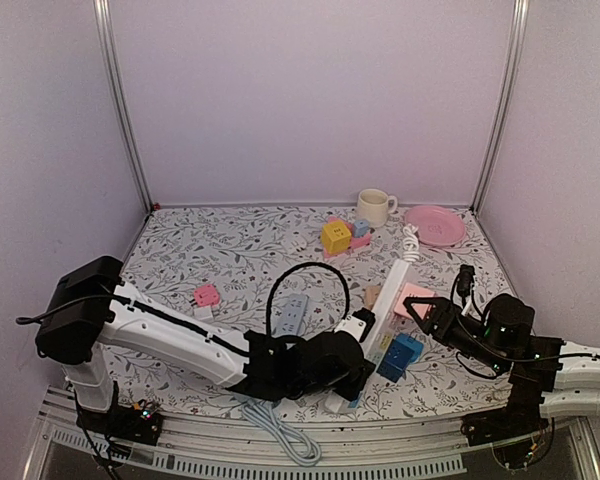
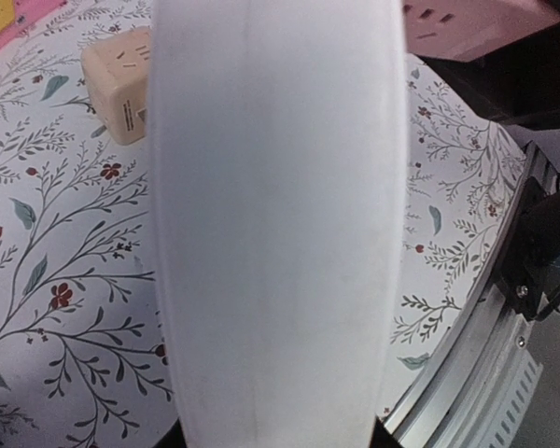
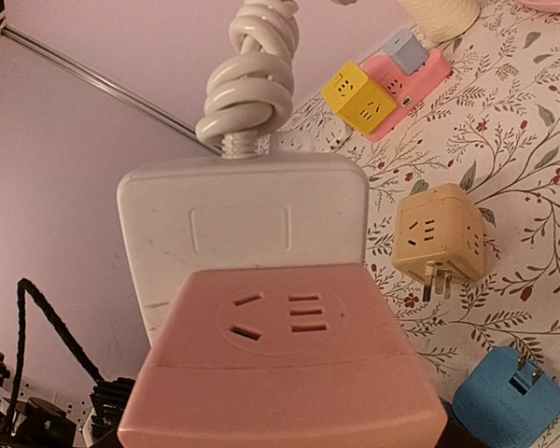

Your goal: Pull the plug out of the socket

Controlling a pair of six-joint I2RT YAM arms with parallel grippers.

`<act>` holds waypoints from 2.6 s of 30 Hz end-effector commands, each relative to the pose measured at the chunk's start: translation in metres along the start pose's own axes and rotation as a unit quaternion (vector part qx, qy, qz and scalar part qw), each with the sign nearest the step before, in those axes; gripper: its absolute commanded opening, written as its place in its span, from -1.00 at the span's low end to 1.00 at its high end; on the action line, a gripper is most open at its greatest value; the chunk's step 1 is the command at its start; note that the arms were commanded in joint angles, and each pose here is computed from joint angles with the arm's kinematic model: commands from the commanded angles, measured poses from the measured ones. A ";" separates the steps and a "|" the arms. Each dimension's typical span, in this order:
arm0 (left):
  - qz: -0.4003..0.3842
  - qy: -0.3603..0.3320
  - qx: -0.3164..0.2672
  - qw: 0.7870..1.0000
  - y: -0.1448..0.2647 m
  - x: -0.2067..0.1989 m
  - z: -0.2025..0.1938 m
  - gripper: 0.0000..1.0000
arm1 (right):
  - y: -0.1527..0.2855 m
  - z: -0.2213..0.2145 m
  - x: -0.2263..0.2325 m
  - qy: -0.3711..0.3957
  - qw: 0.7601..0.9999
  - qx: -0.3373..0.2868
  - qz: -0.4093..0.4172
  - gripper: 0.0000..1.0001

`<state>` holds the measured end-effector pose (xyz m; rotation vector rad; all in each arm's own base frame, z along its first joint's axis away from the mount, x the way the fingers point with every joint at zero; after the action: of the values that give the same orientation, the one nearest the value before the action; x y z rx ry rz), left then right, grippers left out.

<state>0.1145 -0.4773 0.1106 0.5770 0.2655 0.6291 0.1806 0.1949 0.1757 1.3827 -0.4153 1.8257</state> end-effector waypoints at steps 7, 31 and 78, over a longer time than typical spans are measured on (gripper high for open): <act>0.070 0.094 0.013 0.993 -0.001 0.045 -0.012 -1.00 | -0.002 0.000 -0.004 -0.001 1.000 -0.003 -0.008 -0.88; 0.111 0.170 0.029 0.979 0.008 0.091 -0.038 -1.00 | -0.003 -0.001 0.005 0.003 1.000 0.008 0.002 -0.93; 0.145 0.203 -0.001 0.968 0.039 0.124 -0.041 -1.00 | -0.007 -0.007 0.025 0.018 0.999 0.041 0.017 -0.93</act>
<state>0.1013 -0.4333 0.1121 0.5125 0.4856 0.5507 0.1687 0.2216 0.1756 1.5129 -0.2612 1.8928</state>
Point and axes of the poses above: each gripper's point midway between its finger pads, its own y axis back along the fingers, its own x axis along the line the jaws close on, z = x × y, the point moved 3 cm from there along y, back along the fingers, and after that the axes turned 15 degrees about -y, right-handed, at the moved point
